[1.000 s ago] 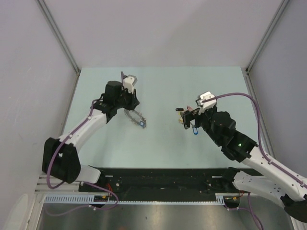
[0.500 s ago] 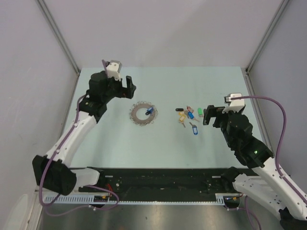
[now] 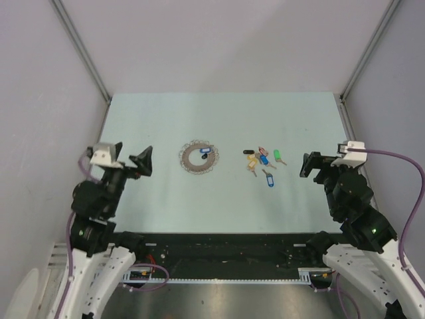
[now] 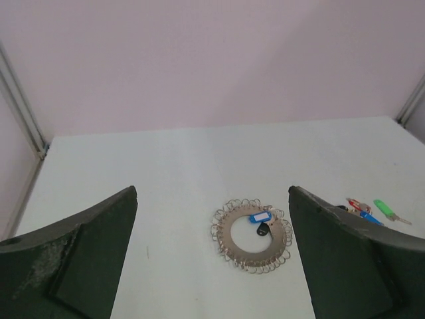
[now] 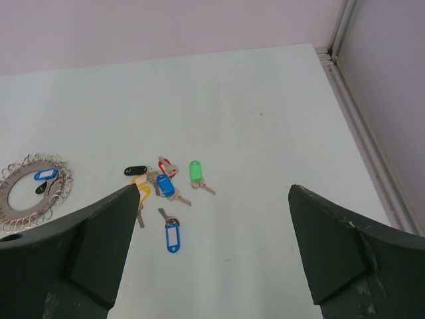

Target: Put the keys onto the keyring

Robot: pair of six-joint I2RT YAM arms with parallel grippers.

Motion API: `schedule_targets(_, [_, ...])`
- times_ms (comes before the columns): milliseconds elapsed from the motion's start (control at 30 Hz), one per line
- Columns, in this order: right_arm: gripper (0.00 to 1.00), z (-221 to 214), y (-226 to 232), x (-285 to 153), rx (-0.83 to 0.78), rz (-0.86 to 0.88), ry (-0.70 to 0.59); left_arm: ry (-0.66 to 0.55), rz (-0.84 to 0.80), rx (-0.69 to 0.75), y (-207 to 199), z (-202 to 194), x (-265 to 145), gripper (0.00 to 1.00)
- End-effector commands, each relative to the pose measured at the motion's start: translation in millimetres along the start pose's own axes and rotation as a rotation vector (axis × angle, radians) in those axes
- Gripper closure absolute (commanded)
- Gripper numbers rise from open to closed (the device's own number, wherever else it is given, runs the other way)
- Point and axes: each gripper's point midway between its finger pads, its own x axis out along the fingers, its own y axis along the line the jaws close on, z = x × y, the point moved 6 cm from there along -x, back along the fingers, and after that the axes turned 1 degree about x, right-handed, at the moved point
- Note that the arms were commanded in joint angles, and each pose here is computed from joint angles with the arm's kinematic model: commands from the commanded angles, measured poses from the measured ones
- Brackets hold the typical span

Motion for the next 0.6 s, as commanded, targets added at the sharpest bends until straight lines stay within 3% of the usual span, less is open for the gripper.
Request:
schedule_targets(0, [0.0,2.4,-13.7,-5.8,-0.015,-0.065,-0.026,-0.156,0.066,0.018,12.8,0.0,-38.6,0.0])
schedule_targets(167, [0.0,-6.1,-21.3,-9.1,0.003,-0.089,-0.059,-0.254,0.054,-0.004,14.0,-17.8,-59.6,0.0])
schedule_targets(567, [0.0,-7.8,-31.4,-15.5,0.036,-0.102,-0.1,-0.197,0.054,-0.049,13.3,-37.5,-50.3,0.0])
